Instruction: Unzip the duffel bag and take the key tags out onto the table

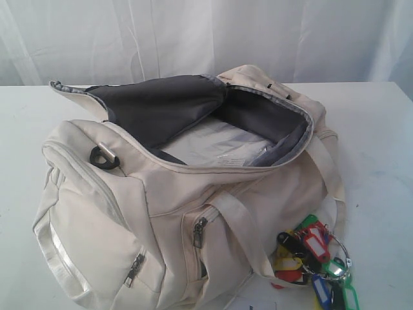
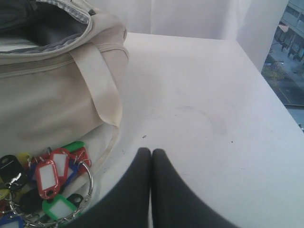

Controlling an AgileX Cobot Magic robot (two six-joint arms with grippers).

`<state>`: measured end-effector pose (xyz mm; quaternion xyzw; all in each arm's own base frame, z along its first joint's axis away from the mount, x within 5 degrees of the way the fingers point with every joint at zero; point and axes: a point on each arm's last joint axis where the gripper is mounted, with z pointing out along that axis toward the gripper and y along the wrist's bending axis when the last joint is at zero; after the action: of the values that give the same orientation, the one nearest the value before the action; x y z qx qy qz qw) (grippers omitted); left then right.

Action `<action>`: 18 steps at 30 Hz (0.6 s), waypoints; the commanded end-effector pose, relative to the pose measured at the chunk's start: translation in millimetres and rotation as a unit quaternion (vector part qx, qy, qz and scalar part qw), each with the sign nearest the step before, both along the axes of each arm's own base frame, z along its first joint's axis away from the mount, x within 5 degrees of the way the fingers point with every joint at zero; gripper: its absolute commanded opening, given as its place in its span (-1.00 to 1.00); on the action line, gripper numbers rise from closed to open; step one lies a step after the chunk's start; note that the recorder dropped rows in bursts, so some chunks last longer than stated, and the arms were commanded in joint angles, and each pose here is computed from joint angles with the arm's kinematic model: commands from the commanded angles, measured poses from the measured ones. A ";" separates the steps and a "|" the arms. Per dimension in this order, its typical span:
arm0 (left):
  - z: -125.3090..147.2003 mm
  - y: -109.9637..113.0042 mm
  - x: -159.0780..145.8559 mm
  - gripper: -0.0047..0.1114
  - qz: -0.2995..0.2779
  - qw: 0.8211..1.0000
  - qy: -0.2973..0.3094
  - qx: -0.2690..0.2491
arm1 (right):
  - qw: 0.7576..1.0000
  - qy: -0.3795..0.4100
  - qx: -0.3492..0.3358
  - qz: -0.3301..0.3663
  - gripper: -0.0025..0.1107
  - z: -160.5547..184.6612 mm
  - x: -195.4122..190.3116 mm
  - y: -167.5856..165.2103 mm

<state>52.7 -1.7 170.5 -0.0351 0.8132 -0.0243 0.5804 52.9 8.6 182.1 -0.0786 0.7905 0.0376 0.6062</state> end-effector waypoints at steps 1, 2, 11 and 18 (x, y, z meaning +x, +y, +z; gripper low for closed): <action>-1.3 -0.6 0.0 -0.92 -0.005 1.000 -0.001 -0.001 | 1.000 -0.005 0.000 -0.002 -0.95 0.1 0.0 -0.3; -1.3 -1.1 0.0 -0.92 -0.010 1.000 -0.001 -0.001 | 1.000 -0.005 0.000 -0.002 -0.95 0.1 0.0 -0.3; -1.3 -2.4 -0.1 -0.92 -0.023 1.000 -0.001 -0.001 | 1.000 -0.005 0.000 -0.002 -0.95 0.1 0.0 -0.3; -1.3 -2.4 -0.1 -0.92 -0.023 1.000 -0.001 -0.001 | 1.000 -0.005 0.000 -0.002 -0.95 0.1 0.0 -0.3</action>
<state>52.6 -3.9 170.5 -0.0186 0.8137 -0.0361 0.5798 52.9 8.6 182.1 -0.0786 0.7905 0.0376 0.6062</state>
